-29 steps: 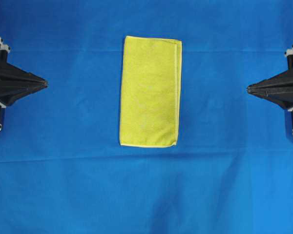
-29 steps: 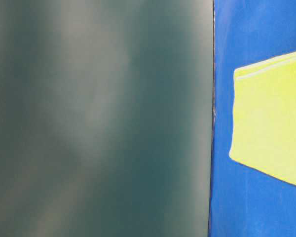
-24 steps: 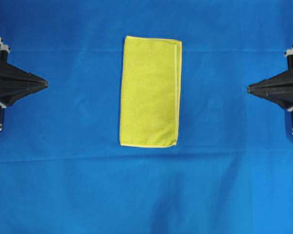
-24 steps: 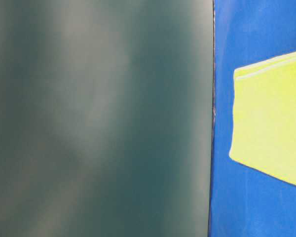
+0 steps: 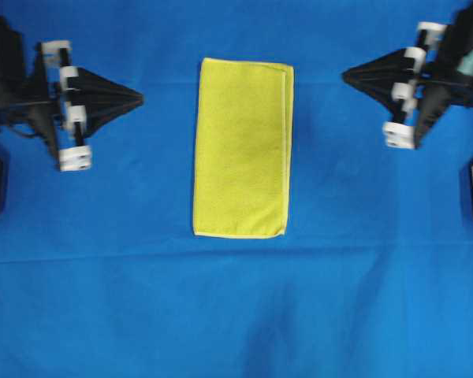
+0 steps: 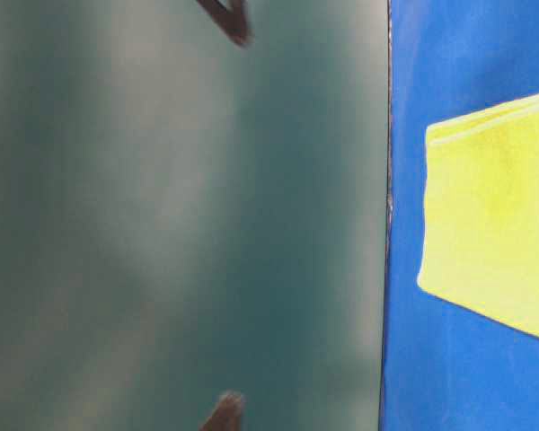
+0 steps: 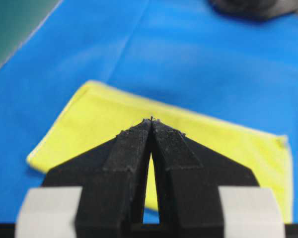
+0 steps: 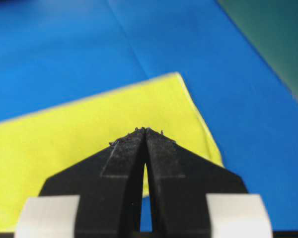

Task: Fold a vertical towel.
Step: 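Move both grippers toward the top corners of the yellow towel, then close both grippers on the towel's top left and right corners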

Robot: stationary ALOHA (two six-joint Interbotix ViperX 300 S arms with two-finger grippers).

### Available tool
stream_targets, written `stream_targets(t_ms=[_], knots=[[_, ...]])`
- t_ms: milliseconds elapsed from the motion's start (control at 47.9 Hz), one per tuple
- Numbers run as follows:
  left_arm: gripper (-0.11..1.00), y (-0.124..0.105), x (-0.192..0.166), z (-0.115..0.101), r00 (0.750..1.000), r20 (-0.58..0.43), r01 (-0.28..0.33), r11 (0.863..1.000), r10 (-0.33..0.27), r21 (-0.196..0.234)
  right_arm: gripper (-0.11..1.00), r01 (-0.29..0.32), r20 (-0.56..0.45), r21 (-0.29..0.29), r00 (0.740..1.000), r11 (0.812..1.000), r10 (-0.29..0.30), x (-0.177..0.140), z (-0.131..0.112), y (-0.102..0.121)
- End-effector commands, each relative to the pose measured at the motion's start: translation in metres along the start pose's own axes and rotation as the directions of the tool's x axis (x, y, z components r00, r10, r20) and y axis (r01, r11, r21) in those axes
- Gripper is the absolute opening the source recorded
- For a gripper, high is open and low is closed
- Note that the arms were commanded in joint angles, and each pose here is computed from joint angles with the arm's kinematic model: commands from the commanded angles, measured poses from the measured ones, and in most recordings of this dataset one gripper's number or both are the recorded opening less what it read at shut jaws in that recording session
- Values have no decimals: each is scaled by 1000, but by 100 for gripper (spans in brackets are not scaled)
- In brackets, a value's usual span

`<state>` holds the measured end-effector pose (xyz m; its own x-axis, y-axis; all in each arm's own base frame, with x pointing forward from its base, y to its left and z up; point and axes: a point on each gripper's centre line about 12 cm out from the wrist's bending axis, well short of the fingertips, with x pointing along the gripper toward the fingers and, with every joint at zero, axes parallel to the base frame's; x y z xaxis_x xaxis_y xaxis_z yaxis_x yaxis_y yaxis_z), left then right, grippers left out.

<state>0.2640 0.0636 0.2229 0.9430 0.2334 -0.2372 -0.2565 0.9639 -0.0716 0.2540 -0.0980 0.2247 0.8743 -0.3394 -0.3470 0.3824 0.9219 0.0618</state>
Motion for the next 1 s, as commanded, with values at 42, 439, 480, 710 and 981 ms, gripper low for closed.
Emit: stream_targets(t_ms=[42, 439, 480, 710, 981], knots=[[2, 13, 29, -1, 998, -31, -47, 999, 47, -13, 1, 33, -50, -2, 998, 999, -33, 29, 4, -10], [78, 59, 103, -55, 972, -175, -166, 986, 157, -33, 59, 110, -263, -39, 958, 993, -117, 117, -32, -51], [77, 63, 109, -62, 968, -186, -176, 984, 166, -36, 58, 112, -277, -41, 954, 993, -120, 123, -36, -54], [78, 87, 138, -92, 949, -241, -222, 974, 206, -45, 58, 119, -331, -46, 935, 992, -127, 149, -55, -63], [71, 100, 151, -95, 942, -246, -247, 968, 228, -51, 58, 118, -352, -44, 927, 992, -126, 152, -64, -63]])
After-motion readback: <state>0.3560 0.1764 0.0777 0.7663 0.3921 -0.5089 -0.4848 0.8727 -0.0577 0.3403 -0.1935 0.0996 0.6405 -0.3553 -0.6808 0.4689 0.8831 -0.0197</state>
